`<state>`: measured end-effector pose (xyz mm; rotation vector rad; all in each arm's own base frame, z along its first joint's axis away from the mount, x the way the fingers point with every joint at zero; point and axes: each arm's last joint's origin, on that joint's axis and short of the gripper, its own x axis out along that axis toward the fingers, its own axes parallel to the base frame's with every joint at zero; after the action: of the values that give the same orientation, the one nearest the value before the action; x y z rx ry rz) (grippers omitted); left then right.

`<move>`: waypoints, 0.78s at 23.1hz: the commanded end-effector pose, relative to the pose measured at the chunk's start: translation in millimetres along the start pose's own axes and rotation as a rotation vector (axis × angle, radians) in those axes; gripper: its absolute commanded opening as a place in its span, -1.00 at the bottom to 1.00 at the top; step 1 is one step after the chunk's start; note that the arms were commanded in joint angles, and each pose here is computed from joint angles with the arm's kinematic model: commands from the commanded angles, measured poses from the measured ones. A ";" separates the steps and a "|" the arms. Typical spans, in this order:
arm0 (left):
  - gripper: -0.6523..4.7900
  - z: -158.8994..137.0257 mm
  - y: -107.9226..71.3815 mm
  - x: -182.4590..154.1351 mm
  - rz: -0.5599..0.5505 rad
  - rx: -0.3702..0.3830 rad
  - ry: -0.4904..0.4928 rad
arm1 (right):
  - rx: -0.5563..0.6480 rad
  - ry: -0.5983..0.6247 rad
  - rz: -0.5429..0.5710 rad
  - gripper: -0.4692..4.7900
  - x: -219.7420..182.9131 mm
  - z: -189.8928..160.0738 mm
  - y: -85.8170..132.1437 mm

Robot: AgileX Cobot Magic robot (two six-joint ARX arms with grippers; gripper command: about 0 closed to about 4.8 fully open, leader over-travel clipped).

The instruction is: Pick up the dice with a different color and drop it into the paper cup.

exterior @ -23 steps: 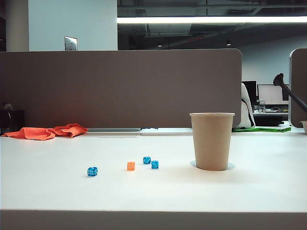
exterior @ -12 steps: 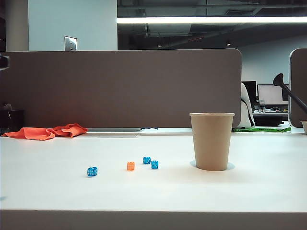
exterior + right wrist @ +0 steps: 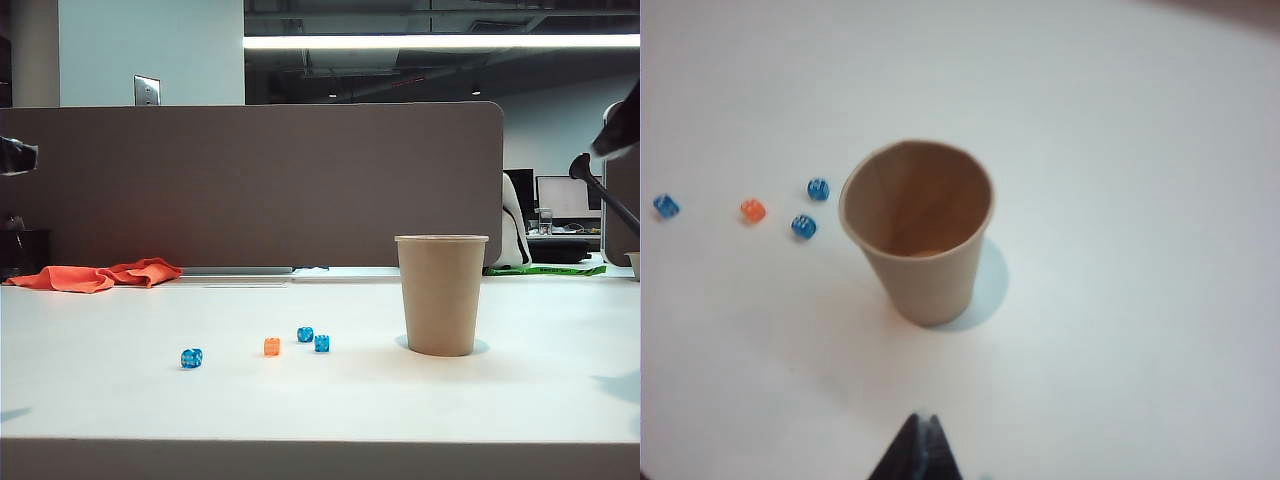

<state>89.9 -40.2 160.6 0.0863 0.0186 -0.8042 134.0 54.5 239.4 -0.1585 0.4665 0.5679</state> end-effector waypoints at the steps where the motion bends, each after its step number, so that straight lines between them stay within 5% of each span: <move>1: -0.78 7.4 1.4 0.4 0.017 0.058 -0.053 | -0.059 0.046 -0.008 -0.83 12.3 2.0 13.3; 10: -0.78 23.7 11.4 10.8 0.079 -0.017 0.078 | -0.063 0.019 0.020 -0.83 23.3 7.0 20.3; 18: -0.78 69.7 43.4 62.3 0.015 -0.129 0.280 | -0.060 -0.002 0.007 -0.83 23.2 9.1 19.9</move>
<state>157.9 -59.2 225.9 0.0790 0.3135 -0.7612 142.7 84.3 231.8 -0.2233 0.4766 0.5984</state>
